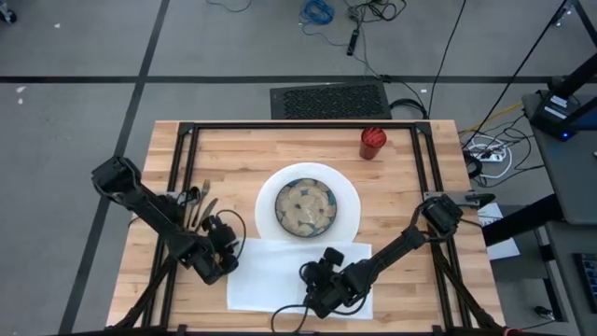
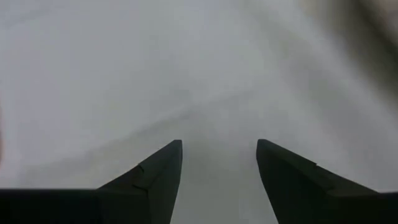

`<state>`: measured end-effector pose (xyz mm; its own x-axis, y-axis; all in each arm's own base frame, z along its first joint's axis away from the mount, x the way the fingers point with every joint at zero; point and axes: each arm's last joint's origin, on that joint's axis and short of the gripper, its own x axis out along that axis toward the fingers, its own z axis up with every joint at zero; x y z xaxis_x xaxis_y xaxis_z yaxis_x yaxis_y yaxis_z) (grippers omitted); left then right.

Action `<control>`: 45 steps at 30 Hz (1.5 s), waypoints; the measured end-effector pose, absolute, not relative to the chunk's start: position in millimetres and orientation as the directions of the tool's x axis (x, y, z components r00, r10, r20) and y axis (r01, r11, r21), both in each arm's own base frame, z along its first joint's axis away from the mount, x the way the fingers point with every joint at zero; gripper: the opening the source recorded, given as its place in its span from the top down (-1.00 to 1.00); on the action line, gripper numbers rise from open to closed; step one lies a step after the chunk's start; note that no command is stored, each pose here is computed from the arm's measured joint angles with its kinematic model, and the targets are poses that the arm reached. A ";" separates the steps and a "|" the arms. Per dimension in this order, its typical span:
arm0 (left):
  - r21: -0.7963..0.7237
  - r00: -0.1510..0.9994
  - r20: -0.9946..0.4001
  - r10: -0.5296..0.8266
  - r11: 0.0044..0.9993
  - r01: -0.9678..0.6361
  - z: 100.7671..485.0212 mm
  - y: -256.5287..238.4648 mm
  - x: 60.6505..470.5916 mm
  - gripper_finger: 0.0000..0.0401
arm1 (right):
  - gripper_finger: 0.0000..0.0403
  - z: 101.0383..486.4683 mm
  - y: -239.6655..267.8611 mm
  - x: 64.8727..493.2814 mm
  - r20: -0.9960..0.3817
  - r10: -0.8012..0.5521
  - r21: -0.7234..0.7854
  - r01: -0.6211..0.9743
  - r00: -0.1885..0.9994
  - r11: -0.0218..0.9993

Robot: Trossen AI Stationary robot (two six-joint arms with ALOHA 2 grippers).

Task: Set table place
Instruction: Fold the white table napkin

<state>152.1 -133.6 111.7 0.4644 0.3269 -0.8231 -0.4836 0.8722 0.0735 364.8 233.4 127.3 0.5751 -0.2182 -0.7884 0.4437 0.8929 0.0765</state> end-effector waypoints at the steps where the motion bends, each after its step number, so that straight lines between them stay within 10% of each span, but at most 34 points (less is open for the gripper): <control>1: 0.061 0.461 -0.832 0.308 0.878 -0.475 113.8 -135.7 151.8 0.36 | 0.04 121.9 235.3 366.0 -0.804 -0.184 0.097 0.430 0.566 0.898; 6: -0.006 0.497 -0.838 0.224 0.908 -0.418 128.2 -146.0 151.2 0.36 | 0.04 126.7 238.6 366.7 -0.830 -0.088 0.178 0.409 0.551 0.895; 15: -0.119 0.664 -0.732 0.150 0.932 -0.342 139.0 -161.8 168.0 0.36 | 0.04 155.1 199.6 380.9 -0.701 -0.353 0.020 0.511 0.620 0.859; 25: -0.075 0.606 -0.775 0.178 0.926 -0.369 119.0 -158.4 164.0 0.36 | 0.04 118.3 180.5 404.1 -0.788 -0.233 0.077 0.467 0.570 0.881; 45: -0.074 0.553 -0.823 0.127 0.942 -0.327 114.3 -160.9 153.7 0.36 | 0.04 138.2 181.8 362.5 -0.783 -0.457 -0.087 0.652 0.422 0.753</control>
